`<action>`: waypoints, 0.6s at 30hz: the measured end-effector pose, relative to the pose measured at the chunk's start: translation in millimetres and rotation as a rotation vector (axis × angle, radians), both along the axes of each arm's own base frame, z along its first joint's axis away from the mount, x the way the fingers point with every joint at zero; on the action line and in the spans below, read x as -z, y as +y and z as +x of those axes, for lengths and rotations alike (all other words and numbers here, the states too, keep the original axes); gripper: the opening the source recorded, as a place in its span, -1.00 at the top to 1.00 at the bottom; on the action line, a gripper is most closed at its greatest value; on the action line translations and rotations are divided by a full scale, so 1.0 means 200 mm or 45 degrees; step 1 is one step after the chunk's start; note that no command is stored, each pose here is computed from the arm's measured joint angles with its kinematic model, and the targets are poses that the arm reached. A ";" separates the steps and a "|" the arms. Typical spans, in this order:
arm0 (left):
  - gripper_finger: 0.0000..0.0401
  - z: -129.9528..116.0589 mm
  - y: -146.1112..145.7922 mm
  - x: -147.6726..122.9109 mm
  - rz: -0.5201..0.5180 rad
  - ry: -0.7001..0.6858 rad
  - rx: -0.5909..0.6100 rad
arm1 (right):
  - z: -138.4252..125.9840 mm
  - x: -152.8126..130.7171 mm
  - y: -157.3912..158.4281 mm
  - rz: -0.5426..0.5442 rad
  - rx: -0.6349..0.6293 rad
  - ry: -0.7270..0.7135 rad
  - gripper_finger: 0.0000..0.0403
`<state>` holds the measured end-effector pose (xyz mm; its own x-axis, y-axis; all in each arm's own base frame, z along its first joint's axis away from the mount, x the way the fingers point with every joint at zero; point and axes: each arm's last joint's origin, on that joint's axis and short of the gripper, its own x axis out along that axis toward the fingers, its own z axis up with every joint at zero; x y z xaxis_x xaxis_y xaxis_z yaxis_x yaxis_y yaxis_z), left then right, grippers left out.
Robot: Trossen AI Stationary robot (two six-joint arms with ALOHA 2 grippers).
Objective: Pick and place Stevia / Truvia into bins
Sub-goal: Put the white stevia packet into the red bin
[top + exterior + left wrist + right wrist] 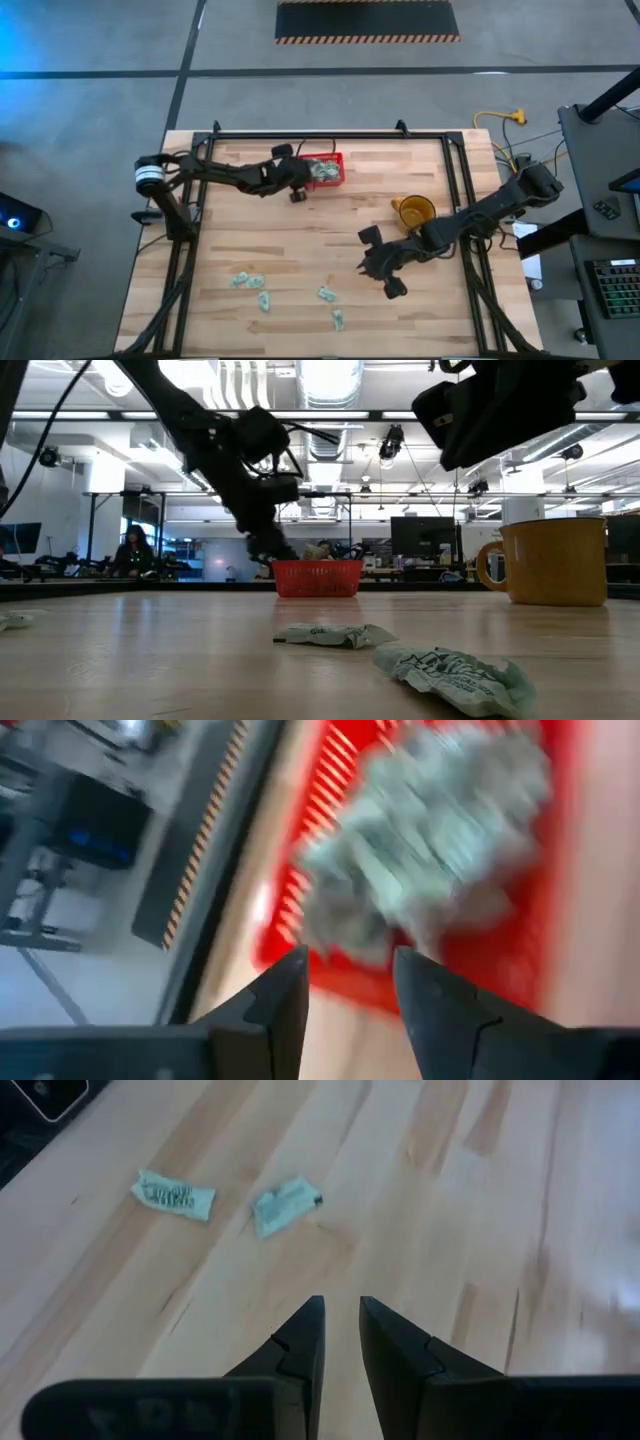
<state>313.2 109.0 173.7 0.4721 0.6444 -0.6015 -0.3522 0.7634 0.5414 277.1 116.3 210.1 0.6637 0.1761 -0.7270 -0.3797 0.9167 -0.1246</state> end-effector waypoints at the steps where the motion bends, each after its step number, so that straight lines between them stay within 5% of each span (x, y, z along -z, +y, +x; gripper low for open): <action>1: 0.34 -0.02 -0.03 -0.01 -0.025 0.043 0.016 | 0.01 0.01 0.01 -0.004 -0.018 -0.024 0.72; 9: 0.34 -0.12 -0.27 -0.09 -0.258 0.120 0.206 | 0.09 0.15 0.04 -0.044 -0.080 -0.034 0.72; 18: 0.34 -0.17 -0.46 -0.25 -0.260 -0.008 0.363 | 0.21 0.26 0.13 0.120 -0.274 0.013 0.72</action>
